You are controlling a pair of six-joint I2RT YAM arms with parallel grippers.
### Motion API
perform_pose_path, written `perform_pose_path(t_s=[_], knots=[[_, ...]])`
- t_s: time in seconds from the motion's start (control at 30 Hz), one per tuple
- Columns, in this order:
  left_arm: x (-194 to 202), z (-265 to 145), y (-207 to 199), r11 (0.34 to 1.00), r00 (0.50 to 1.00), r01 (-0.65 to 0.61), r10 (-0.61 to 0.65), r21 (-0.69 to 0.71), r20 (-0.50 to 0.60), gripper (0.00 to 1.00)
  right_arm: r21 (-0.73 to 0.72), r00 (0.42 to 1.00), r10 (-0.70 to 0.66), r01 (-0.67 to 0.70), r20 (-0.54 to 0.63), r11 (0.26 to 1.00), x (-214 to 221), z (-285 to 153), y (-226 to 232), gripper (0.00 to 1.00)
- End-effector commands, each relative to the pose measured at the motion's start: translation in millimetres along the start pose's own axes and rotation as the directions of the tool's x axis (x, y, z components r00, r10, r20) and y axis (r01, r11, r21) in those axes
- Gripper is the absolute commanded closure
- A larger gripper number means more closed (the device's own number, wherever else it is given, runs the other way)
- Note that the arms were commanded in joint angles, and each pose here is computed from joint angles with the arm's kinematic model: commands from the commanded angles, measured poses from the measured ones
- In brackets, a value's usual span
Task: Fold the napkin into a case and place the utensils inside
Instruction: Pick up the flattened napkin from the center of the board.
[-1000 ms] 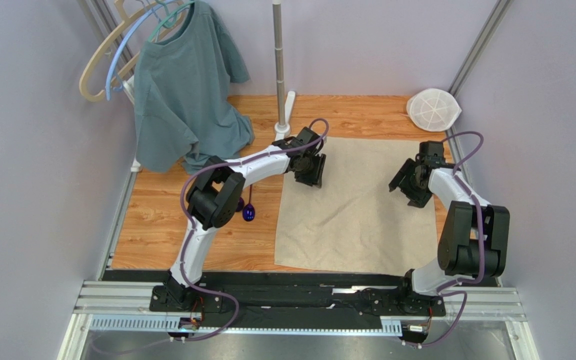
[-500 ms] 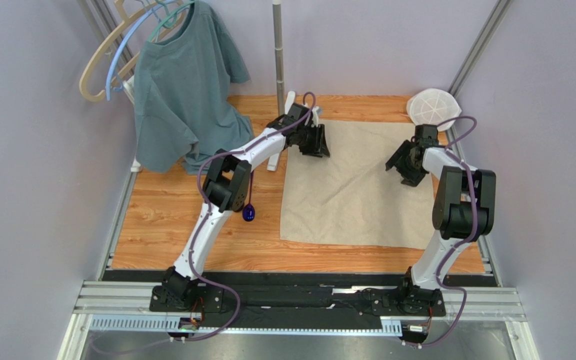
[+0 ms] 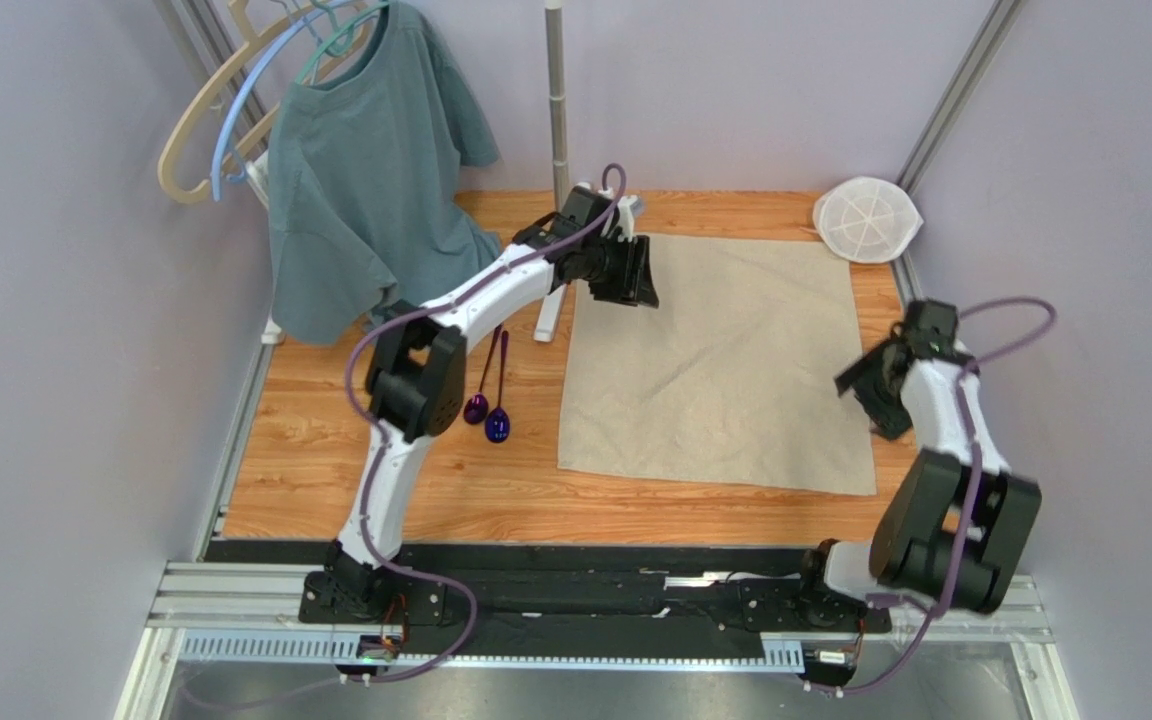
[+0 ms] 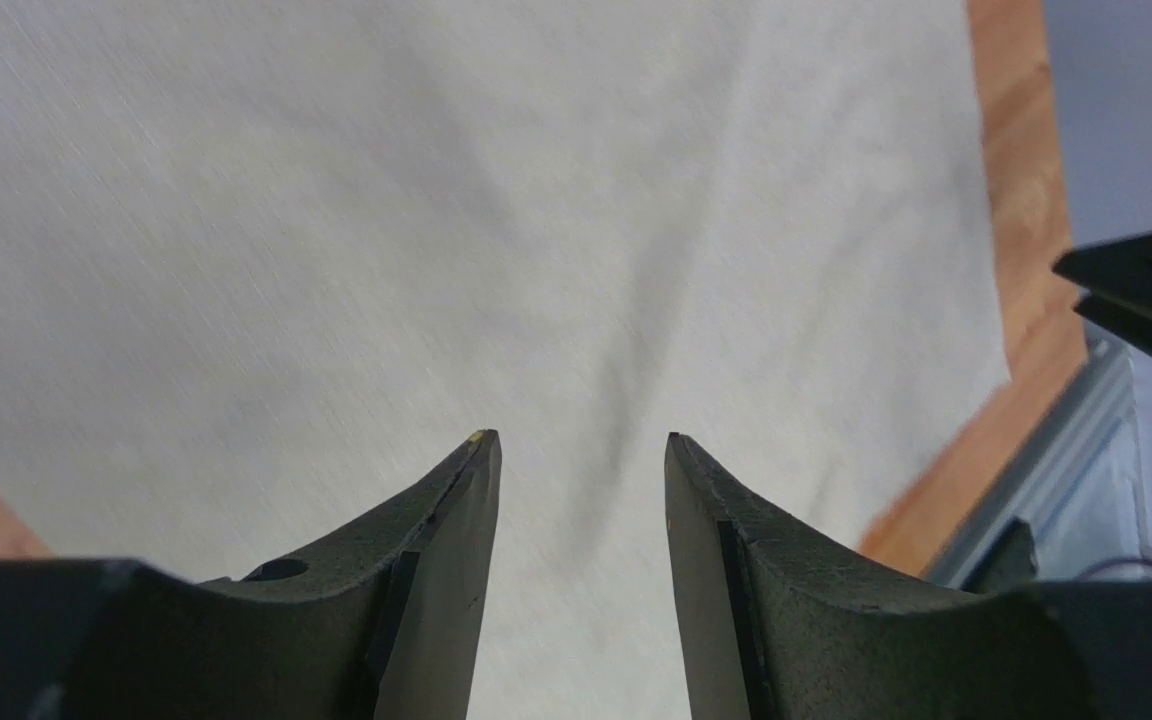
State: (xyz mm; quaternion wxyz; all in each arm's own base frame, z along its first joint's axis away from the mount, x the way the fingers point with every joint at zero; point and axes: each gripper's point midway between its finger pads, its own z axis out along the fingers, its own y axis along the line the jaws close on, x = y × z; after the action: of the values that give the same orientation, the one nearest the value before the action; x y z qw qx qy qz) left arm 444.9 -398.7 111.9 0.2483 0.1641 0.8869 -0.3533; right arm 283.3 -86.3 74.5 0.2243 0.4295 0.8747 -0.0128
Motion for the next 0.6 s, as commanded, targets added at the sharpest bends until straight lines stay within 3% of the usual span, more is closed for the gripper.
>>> perform_pose_path(t_s=[0.0, 0.1, 0.17, 0.4, 0.57], knots=[[-10.3, -85.9, -73.6, 0.999, 0.993, -0.035, 0.031, 0.036, 0.114, 0.49, 0.162, 0.968, 0.249, -0.243, -0.019, 0.956, 37.9, -5.9, -78.5, 0.39], [35.1, -105.6, -92.4, 0.997, 0.997, -0.048, 0.045, 0.053, 0.057, 0.50, 0.169, 0.954, 0.299, -0.300, 0.032, 0.939, 43.7, -7.6, -89.9, 0.50], [63.9, -120.6, -92.7, 0.998, 0.999, -0.050, 0.050, 0.034, 0.015, 0.51, 0.183, 0.949, 0.310, -0.317, 0.066, 0.931, 40.1, -9.3, -94.4, 0.50], [138.7, -166.2, -83.3, 0.999, 0.998, -0.043, 0.044, 0.017, -0.038, 0.51, 0.235, 0.953, 0.288, -0.302, 0.093, 0.924, 36.9, -8.4, -105.1, 0.40], [159.3, -184.5, -79.1, 1.000, 0.999, -0.021, 0.021, 0.017, -0.038, 0.51, 0.240, 0.959, 0.281, -0.280, 0.030, 0.929, 50.1, 10.4, -104.7, 0.39]])
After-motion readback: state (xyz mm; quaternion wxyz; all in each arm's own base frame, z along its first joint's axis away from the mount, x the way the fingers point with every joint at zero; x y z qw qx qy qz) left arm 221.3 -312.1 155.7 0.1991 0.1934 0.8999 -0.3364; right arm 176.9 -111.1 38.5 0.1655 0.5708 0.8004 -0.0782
